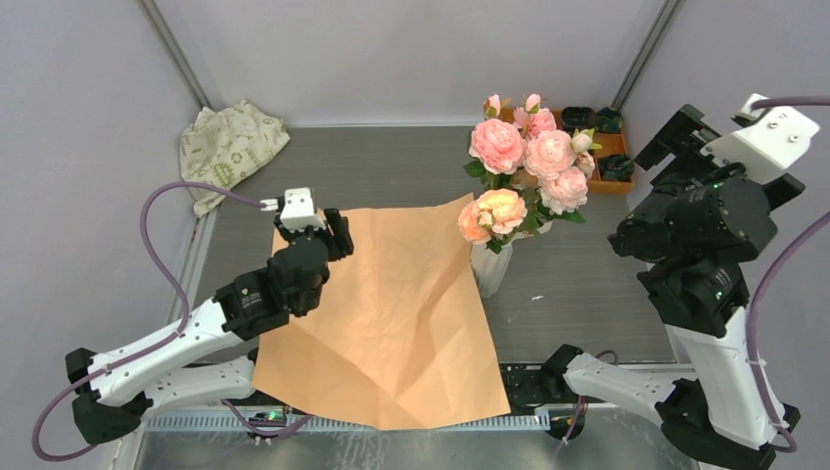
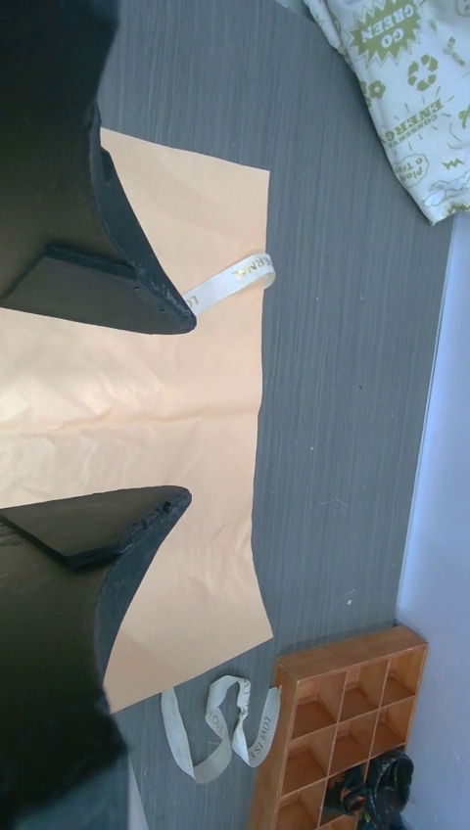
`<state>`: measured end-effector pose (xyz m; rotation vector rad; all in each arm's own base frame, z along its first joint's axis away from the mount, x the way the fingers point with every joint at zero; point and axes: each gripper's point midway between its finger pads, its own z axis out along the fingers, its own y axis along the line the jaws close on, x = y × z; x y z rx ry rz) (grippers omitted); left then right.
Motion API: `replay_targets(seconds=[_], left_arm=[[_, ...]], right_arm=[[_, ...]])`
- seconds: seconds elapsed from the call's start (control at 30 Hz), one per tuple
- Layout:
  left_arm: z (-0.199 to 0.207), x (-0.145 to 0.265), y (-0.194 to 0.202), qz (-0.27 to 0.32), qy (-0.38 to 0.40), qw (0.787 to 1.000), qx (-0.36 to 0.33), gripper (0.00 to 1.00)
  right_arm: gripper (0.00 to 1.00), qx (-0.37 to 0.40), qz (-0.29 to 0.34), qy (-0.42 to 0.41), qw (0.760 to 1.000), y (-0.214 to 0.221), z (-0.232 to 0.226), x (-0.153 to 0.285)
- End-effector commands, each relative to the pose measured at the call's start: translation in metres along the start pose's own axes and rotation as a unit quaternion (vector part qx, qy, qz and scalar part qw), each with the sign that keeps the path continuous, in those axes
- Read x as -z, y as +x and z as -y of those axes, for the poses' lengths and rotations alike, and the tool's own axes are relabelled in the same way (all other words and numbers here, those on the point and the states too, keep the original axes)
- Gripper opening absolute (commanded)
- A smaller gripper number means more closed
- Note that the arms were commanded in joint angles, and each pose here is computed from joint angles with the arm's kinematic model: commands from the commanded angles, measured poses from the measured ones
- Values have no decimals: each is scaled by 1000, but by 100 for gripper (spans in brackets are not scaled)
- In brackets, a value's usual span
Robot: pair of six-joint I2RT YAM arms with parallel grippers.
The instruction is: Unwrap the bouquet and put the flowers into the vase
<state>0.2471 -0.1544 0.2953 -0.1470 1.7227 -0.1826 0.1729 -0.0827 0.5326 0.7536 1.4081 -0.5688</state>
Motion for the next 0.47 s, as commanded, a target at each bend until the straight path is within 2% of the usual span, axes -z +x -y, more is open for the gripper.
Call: replay_targets(seconds=[0.0,0.3,0.43], left_arm=[[2,4,-21,20,3,999,40,59],[3,3,-19,19,3,999,38,59],[1,3,-19,20,1,999,39,59]], right_arm=[[99,-13,-19,47,999,9,13,3],[99,-4,-16,40,999,11,22,3],[99,-30,-10,28,999,11,25,2]])
